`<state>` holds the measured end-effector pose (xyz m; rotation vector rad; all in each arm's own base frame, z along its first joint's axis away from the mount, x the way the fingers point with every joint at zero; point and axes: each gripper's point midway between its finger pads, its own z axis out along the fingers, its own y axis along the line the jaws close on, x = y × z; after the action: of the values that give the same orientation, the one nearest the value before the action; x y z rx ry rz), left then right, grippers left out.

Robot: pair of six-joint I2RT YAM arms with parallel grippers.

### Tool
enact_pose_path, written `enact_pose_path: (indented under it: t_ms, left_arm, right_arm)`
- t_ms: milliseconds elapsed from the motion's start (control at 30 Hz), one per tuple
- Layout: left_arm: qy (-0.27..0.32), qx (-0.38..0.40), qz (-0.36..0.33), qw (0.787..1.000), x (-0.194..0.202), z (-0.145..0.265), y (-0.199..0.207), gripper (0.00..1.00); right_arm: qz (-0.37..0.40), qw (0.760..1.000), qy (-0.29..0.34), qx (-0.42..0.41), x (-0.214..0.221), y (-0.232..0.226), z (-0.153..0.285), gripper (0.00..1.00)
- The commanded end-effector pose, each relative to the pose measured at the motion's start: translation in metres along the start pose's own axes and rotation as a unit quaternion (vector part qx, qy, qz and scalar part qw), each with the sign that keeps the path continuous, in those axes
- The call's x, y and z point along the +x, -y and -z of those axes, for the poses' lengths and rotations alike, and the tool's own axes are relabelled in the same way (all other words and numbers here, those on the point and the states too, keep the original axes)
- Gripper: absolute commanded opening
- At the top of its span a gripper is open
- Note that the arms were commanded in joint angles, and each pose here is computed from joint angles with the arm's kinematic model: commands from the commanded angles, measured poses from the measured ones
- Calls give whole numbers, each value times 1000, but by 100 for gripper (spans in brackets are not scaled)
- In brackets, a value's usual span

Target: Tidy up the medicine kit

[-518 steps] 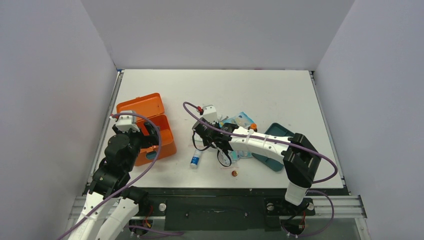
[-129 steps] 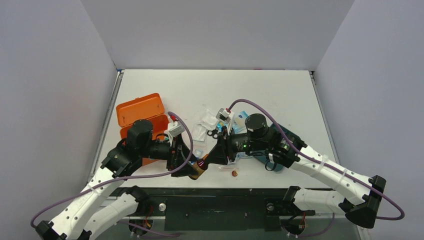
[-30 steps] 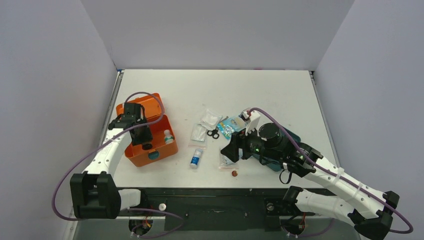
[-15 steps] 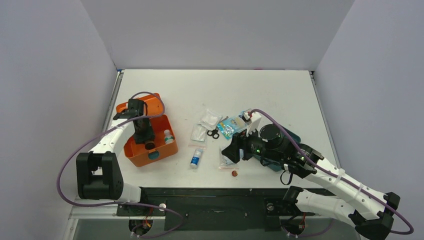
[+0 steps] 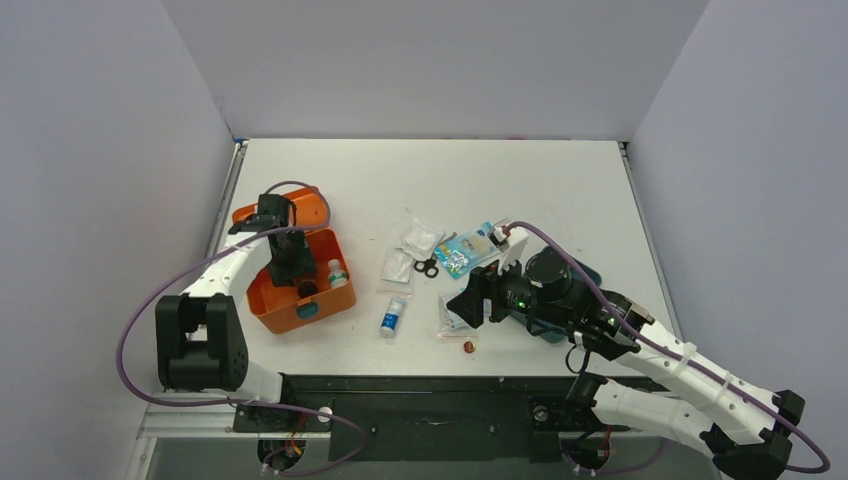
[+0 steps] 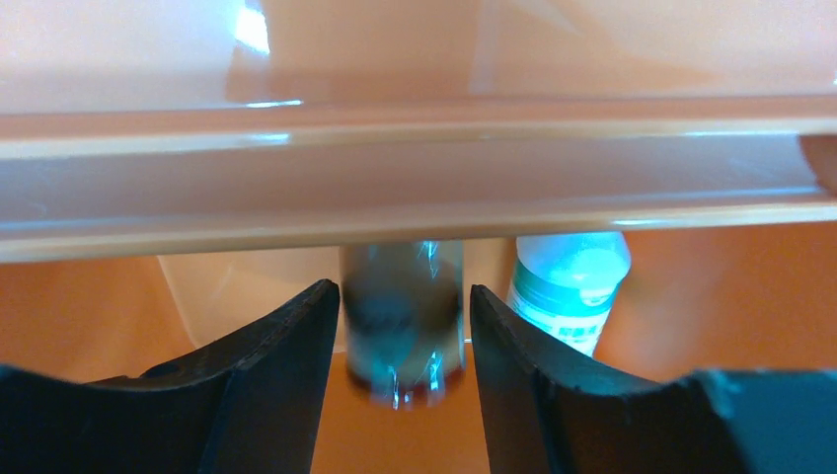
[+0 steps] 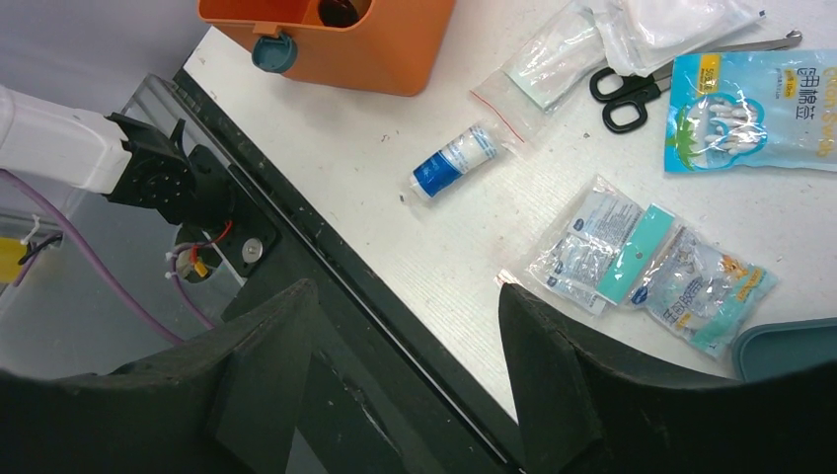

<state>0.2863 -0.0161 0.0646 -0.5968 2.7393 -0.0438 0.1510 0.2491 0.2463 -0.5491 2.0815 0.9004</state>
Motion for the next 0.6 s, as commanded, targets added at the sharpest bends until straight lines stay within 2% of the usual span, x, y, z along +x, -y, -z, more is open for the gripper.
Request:
enact_pose_path:
  t_ms: [0, 267, 567]
  left_arm:
    - [50, 36, 7, 998, -33, 17, 21, 51]
    - [70, 60, -8, 996, -40, 45, 30, 57]
    - [111, 98, -41, 988, -42, 104, 40, 61]
  right_arm:
    - [10, 1000, 19, 8, -8, 3, 3, 63]
    - [9, 1000, 14, 14, -10, 3, 0, 64]
    - [12, 1000, 3, 23, -16, 1, -12, 63]
